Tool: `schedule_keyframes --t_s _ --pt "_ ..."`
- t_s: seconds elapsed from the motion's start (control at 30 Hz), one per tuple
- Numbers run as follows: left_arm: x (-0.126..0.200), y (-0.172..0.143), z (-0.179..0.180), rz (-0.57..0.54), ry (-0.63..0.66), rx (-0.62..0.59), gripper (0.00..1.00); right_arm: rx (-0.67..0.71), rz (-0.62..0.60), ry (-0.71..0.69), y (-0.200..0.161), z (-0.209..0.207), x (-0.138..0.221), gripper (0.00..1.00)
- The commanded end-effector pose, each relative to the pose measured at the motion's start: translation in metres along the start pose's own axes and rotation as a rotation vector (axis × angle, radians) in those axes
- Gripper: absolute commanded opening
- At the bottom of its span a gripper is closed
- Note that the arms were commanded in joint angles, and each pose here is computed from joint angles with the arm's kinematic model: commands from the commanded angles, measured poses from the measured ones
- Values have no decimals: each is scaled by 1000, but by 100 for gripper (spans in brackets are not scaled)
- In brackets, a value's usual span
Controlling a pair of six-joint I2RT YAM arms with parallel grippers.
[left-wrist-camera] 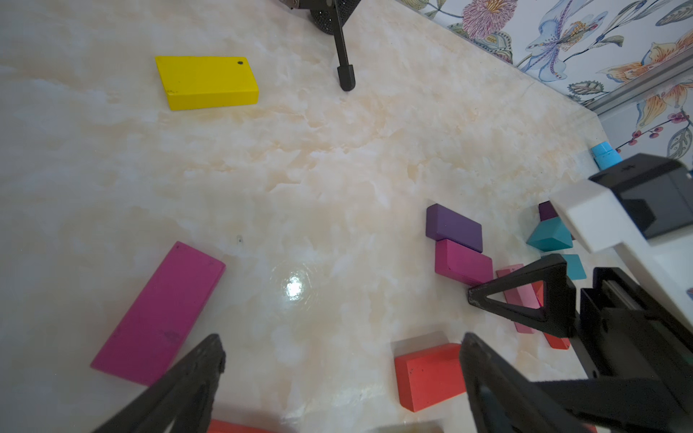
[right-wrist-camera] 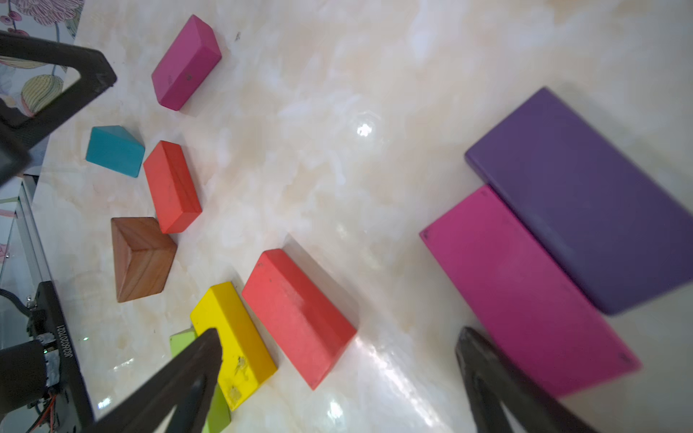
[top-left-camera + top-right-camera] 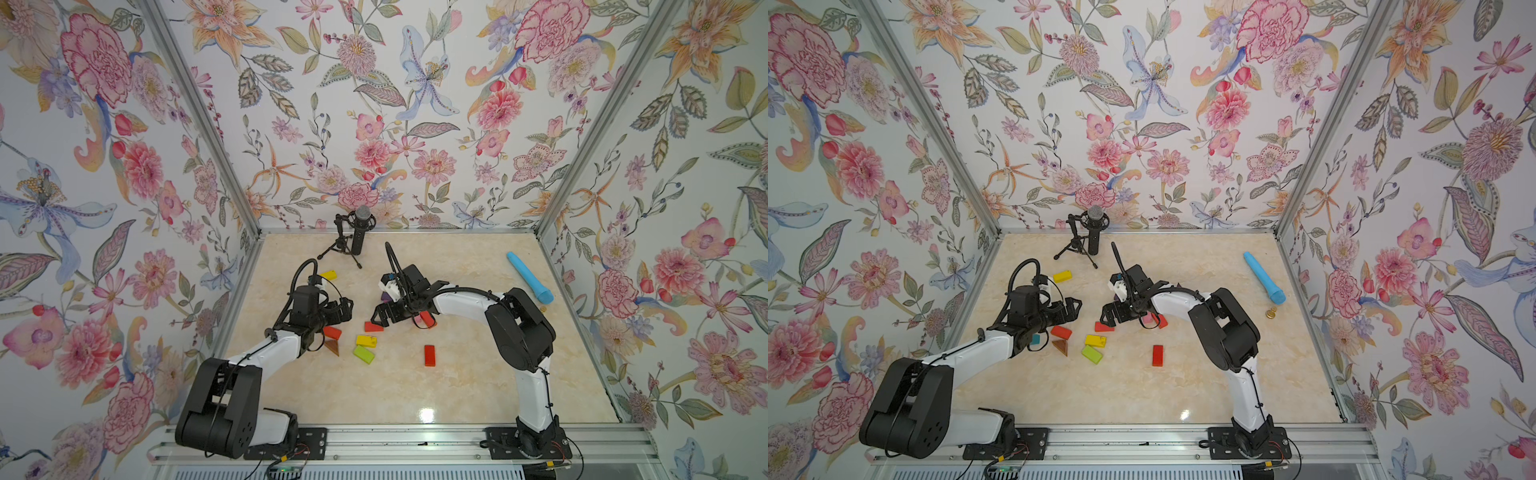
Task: Assemble a piece of candy with building blocks
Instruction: Move the building block to the center of the board.
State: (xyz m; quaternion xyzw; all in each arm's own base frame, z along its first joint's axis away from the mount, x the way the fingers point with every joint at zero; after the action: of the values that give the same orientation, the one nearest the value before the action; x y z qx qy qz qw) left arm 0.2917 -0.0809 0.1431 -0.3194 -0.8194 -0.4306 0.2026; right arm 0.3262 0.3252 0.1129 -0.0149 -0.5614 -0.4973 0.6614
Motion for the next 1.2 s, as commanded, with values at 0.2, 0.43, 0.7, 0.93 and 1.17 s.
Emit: schedule_keyframes --t_s 0.2,0.43,0.7,0.93,1.17 --pt "0 2 -2 -24 3 -12 99 -42 -28 -53 6 -22 -6 100" --pt "1 5 -2 -26 13 -16 99 -38 -27 -27 6 -22 -6 100" --pt "9 42 14 -24 392 -183 99 49 -69 -34 7 9 26 100" --pt "-28 40 25 74 437 -197 99 48 -116 -80 2 -3 63 100" --pt "-56 30 42 165 515 -223 94 29 -101 -99 -11 -29 70 100"
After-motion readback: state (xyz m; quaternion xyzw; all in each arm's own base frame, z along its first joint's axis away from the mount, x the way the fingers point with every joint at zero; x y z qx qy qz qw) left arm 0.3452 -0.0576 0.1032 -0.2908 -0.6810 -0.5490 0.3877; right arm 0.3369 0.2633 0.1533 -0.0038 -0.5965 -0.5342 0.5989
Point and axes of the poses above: each gripper's point midway between its finger pads, its own x axis back along the fingers, its own z axis along the line the jaws close on, y = z × x, the point moved 9 cm from there along x, back along the fingers, and after that the axes turned 11 degrees about x, right-handed, at the moved point
